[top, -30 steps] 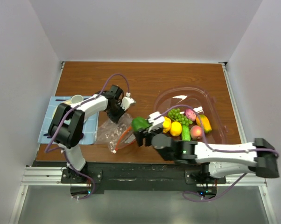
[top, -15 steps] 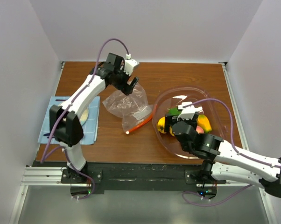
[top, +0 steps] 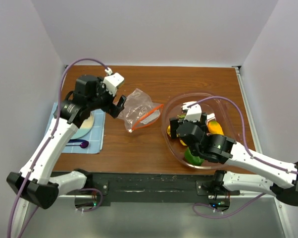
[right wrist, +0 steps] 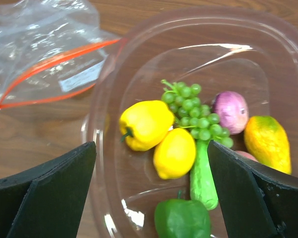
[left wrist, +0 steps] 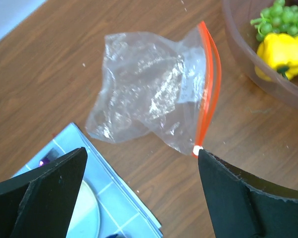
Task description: Open the zip-top bag and remove the fake food
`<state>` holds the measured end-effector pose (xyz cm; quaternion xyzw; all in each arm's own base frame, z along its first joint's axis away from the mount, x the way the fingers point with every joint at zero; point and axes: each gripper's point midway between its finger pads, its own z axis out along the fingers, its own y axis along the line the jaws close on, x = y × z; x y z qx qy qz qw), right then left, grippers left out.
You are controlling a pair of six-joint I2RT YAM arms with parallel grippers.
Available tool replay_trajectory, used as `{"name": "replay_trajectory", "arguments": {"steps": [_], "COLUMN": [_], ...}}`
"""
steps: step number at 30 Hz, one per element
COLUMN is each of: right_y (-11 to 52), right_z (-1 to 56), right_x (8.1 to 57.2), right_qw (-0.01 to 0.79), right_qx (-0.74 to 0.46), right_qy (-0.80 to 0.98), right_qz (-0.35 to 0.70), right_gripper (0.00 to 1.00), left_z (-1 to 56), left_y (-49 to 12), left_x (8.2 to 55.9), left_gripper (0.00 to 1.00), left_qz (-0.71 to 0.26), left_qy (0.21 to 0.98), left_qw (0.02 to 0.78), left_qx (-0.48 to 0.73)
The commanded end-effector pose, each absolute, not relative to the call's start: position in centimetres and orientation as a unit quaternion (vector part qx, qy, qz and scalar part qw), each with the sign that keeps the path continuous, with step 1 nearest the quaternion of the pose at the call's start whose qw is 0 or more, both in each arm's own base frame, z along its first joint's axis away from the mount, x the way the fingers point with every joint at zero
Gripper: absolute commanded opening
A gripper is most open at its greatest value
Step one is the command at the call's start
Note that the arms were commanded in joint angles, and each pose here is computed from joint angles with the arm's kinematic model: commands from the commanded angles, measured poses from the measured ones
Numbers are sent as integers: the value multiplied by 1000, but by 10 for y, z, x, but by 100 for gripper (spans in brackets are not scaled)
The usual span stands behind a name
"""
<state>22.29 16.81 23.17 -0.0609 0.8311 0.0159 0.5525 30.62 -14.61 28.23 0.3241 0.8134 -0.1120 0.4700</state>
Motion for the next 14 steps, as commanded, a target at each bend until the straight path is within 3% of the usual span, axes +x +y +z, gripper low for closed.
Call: {"name": "replay_trajectory", "arguments": {"steps": [1,14], "right_y": [183,186], "right_z": [244,255], "right_x": [215,214], "right_qw": [536,548], "right_qx": [-90,-112], "right_qy": [837,826], "right_qz": [59,72], "right_gripper": [99,99], "left_z": [272,261], "left_y": [-146,-137], "left_x": [290,281], "left_gripper": [100,100], "left_qz": [-129,-119], "left_qy": [805,806], "left_qw": [471,490], "left_qx": [338,310]}}
